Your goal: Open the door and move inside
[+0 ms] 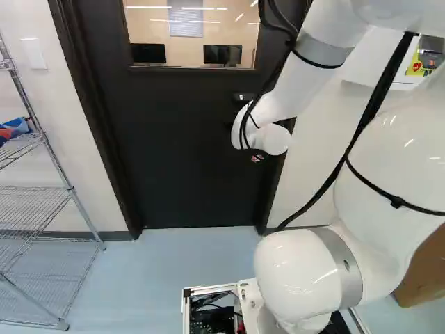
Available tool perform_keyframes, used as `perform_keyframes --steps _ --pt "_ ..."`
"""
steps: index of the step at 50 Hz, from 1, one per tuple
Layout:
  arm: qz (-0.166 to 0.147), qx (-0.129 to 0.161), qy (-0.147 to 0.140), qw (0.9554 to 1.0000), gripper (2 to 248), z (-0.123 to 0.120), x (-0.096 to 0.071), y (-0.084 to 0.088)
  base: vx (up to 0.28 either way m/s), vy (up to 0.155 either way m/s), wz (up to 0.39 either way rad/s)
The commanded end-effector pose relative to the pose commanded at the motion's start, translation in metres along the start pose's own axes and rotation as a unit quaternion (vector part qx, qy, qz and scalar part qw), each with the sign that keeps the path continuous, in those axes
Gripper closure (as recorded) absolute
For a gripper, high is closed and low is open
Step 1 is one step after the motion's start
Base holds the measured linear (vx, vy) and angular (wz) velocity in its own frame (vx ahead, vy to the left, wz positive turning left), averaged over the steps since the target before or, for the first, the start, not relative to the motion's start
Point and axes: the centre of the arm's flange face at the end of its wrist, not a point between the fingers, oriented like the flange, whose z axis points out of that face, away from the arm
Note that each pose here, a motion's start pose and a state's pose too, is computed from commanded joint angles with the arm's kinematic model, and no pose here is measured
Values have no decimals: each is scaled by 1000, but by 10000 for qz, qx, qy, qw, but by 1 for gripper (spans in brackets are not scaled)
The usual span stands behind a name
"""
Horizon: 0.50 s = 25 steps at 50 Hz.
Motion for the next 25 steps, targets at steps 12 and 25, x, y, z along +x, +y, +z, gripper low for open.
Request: perform_keyframes --steps 12,25 --pt "14 -59 153 9999 3 -10 10 5 0 0 0" --pt "22 -102 318 9994 3 -16 21 8 0 0 0"
